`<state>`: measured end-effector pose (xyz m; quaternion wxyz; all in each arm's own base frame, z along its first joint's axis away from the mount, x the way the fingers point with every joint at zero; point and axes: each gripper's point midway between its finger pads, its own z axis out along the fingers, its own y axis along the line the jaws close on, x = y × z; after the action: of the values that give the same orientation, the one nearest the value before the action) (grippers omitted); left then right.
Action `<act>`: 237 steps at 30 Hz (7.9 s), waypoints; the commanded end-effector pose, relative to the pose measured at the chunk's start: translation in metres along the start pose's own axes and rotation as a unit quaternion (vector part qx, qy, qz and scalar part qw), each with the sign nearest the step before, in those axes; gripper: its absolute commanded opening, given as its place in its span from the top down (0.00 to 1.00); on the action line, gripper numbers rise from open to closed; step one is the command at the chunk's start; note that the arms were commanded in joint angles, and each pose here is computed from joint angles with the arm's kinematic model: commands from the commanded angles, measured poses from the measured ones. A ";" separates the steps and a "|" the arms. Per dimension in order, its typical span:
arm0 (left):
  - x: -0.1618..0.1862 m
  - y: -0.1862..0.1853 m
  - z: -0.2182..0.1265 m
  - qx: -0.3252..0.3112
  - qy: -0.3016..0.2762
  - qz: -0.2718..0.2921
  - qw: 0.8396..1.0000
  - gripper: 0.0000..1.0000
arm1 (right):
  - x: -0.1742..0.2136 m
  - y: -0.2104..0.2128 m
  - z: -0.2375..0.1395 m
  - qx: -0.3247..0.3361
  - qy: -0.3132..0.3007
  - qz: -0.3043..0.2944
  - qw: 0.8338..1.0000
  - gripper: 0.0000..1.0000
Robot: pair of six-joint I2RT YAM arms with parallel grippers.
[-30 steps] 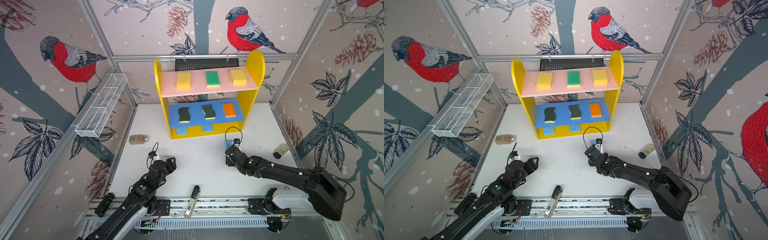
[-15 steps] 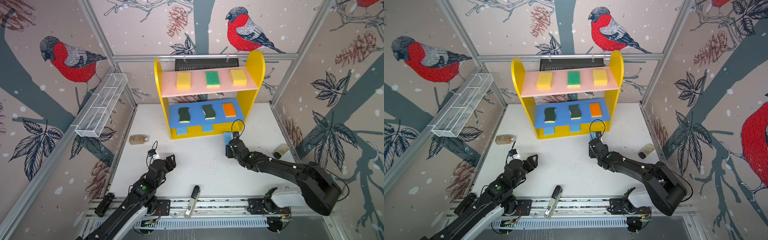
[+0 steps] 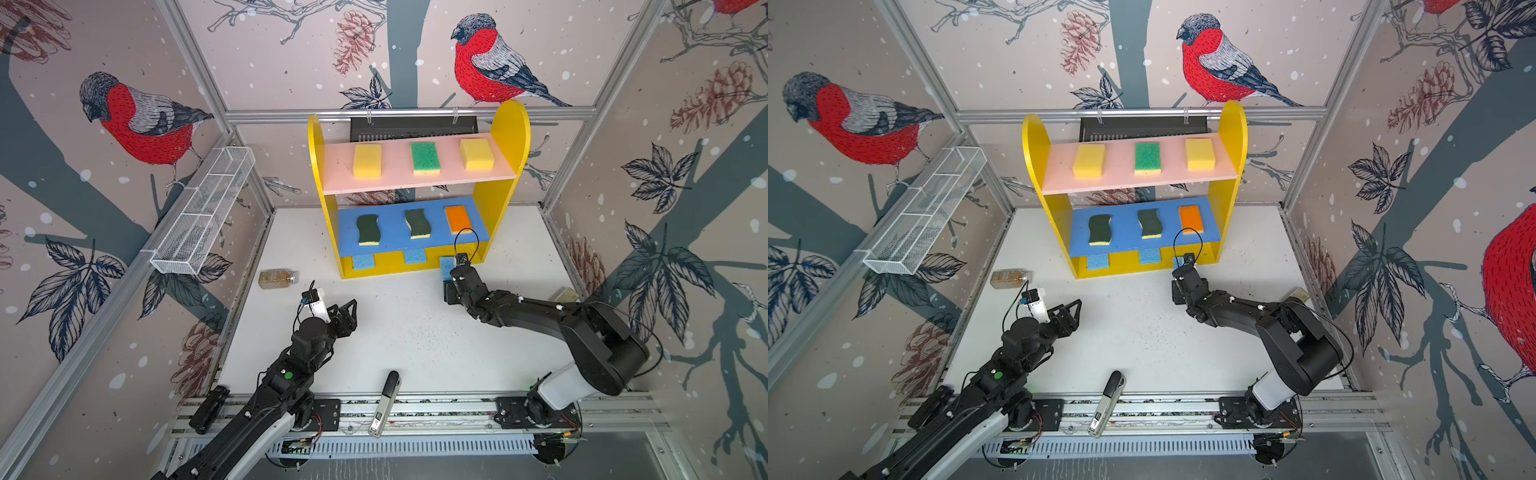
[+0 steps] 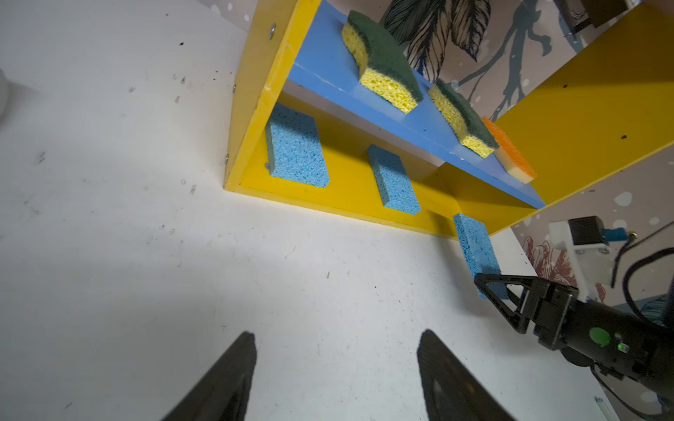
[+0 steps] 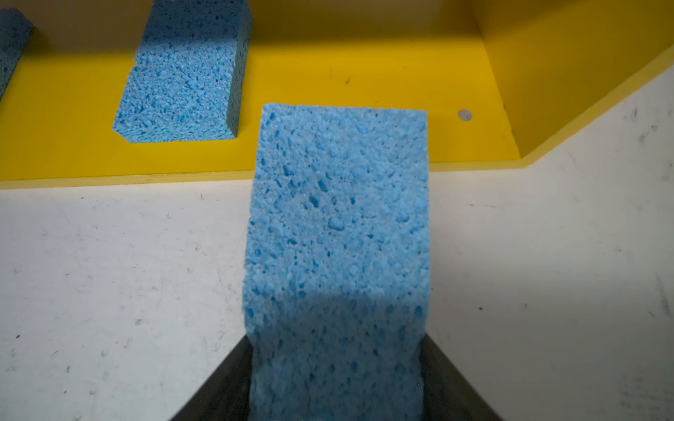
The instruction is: Place and organize the cleaning sponges onto the shelf
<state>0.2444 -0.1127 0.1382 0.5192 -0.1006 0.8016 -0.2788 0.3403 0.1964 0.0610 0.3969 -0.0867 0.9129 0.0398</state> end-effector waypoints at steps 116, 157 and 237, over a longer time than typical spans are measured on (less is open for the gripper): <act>0.011 -0.030 0.030 0.088 0.003 0.057 0.995 0.28 | -0.042 -0.029 0.087 0.046 -0.033 -0.022 0.998 0.28; 0.002 -0.031 0.026 0.080 -0.008 0.050 0.996 0.28 | -0.055 -0.033 0.061 0.047 -0.049 -0.005 0.998 0.25; 0.001 -0.012 0.015 0.040 -0.020 0.052 0.998 0.29 | -0.003 0.006 0.031 -0.278 -0.100 0.343 0.892 0.77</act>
<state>0.2546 -0.1288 0.1371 0.5447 -0.0466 0.7874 -0.2849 0.3602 0.2062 0.0354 0.3992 0.1257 0.8037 0.4229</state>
